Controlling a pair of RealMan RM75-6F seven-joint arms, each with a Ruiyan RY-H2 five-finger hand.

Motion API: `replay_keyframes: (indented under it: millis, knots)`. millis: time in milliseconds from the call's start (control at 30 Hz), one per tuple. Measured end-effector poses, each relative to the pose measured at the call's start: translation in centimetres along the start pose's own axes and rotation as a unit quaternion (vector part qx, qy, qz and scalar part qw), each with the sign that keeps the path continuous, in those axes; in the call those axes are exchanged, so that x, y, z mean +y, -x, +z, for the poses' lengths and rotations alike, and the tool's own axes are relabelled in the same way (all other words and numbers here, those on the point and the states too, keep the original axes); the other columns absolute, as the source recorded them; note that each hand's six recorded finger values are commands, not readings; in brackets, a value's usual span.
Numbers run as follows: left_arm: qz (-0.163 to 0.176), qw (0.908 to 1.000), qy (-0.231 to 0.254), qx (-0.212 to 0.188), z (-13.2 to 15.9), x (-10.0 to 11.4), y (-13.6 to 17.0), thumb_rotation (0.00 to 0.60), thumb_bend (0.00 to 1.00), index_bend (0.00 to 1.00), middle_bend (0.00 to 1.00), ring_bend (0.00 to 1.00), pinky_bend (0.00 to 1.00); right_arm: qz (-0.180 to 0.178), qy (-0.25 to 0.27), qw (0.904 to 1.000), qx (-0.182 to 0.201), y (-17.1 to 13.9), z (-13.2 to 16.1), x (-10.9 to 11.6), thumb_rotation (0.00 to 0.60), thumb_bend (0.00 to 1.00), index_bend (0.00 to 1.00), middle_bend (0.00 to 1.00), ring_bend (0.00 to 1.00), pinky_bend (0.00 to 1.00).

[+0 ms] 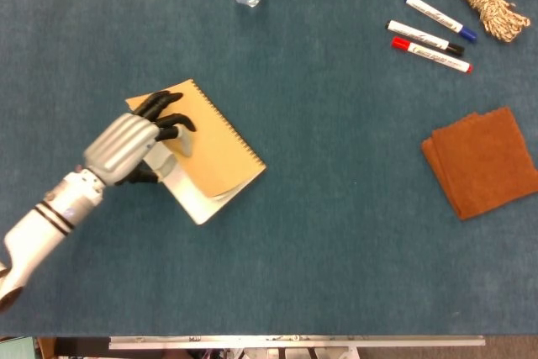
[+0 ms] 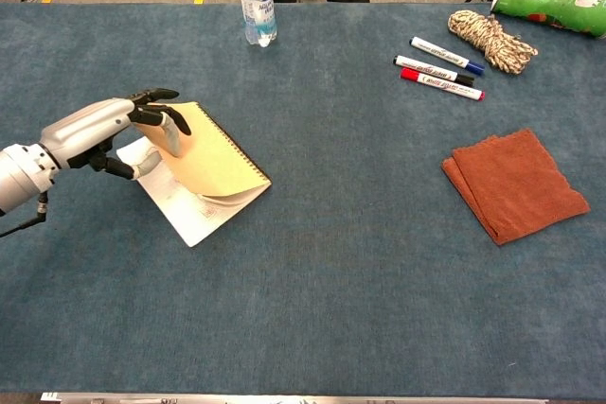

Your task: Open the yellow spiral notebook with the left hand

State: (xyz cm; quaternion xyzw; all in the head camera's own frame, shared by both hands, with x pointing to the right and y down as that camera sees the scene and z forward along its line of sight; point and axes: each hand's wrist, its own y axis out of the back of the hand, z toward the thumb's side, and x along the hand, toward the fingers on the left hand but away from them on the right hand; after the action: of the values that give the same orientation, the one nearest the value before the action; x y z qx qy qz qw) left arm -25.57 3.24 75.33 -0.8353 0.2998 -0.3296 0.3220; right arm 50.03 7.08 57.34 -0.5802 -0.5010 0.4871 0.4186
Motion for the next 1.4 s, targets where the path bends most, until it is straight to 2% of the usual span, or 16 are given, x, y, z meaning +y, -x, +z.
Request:
replay_keyframes:
  millis: [300,533,800,1000,1233,1400]
  knots:
    - [-0.022,0.9958,-0.086,0.024,-3.2,3.9,4.5,0.600,0.49,0.75,0.30,0.01,0.00,-0.004,0.001,1.0000,0.006,-0.3,0.7,0.0,0.600,0.19,0.38,0.30,0.18,0.30]
    - [-0.033,0.9863,-0.161,-0.003,-2.3,4.8,4.9,0.600,0.49,0.75,0.30,0.01,0.00,-0.002,0.002,1.0000,0.005,-0.3,0.7,-0.2,0.600,0.19,0.38,0.30,0.18,0.30]
    - [-0.047,0.9660,-0.243,-0.075,2.5,4.5,1.8,0.600,0.49,0.75,0.30,0.01,0.00,-0.002,0.003,1.0000,-0.004,-0.5,0.0,-0.3,0.600,0.19,0.38,0.30,0.18,0.30]
    - [-0.071,0.9552,-0.267,-0.107,5.7,3.6,-1.4,0.600,0.49,0.74,0.30,0.01,0.00,-0.004,0.007,0.9999,-0.014,-0.8,-0.9,-0.3,0.600,0.19,0.38,0.30,0.18,0.30]
    - [-0.113,0.9532,-0.263,-0.098,7.0,2.2,-4.4,0.600,0.49,0.72,0.29,0.01,0.00,-0.005,0.010,0.9997,-0.020,-1.2,-1.6,-0.3,0.600,0.19,0.38,0.30,0.18,0.30]
    - [-0.125,0.9602,-0.238,-0.076,7.4,1.6,-6.4,0.600,0.49,0.70,0.28,0.01,0.00,-0.005,0.013,0.9996,-0.023,-1.3,-1.9,-0.4,0.600,0.19,0.38,0.30,0.18,0.30]
